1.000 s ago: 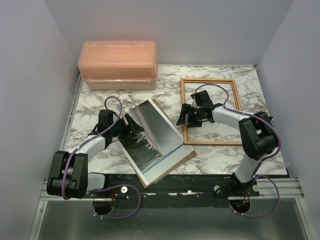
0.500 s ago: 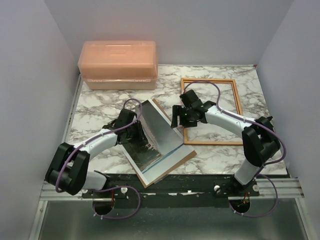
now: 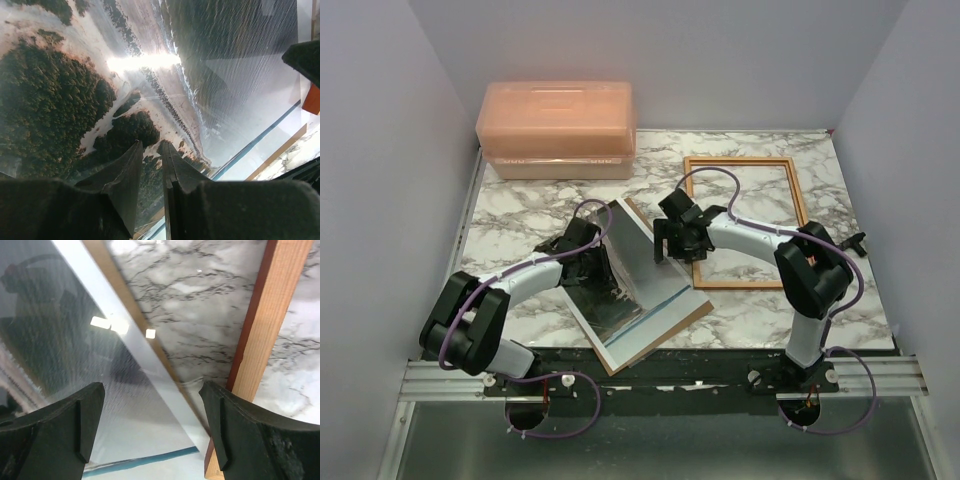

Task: Put the photo into the frame
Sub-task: Move the photo frame to the center of the board.

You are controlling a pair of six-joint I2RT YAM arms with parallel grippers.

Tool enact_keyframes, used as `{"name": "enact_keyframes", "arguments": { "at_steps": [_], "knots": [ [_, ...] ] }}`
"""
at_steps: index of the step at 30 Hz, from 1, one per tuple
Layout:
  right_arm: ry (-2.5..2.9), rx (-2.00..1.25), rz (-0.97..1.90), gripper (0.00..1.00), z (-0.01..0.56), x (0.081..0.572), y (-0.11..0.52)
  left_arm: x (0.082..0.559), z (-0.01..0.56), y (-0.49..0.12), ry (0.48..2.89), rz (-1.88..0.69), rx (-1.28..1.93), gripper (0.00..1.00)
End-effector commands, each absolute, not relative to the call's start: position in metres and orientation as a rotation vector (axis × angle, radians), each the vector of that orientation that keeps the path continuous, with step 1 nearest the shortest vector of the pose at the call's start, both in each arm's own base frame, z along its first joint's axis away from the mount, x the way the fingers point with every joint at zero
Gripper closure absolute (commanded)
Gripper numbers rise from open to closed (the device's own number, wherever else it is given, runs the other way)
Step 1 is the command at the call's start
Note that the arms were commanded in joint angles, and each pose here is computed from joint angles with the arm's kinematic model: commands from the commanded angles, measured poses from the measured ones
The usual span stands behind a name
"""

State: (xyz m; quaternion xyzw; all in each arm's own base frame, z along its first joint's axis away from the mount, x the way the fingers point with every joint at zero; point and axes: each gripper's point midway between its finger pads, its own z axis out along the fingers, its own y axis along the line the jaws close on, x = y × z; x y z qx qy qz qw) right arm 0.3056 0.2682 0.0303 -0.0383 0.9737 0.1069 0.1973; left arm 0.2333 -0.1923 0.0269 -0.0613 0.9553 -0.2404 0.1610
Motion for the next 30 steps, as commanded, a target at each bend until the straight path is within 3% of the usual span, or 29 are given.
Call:
{"name": "enact_keyframes", "arguments": {
  "at_steps": [1,9,20,23,28,30],
  "knots": [
    [2.765,-0.025,-0.006,0.12,0.013,0.3,0.225,0.213,-0.002,-0.162,2.843,-0.453,-0.208,0.76],
    [2.76,0.005,-0.077,0.07,0.016,0.303,0.203,0.214,-0.002,-0.155,2.85,-0.398,-0.19,0.76],
    [2.778,-0.025,0.035,0.07,0.017,0.306,0.205,0.227,0.019,-0.156,2.798,-0.392,-0.09,0.72],
    [2.797,-0.047,0.109,0.07,0.014,0.302,0.213,0.228,0.034,-0.164,2.764,-0.473,-0.061,0.63],
    [2.835,-0.079,0.317,0.07,0.012,0.29,0.231,0.224,0.076,-0.182,2.656,-0.698,-0.035,0.3],
    [2.856,-0.08,0.387,0.07,0.01,0.284,0.235,0.219,0.082,-0.177,2.65,-0.719,-0.054,0.25]
  ]
}}
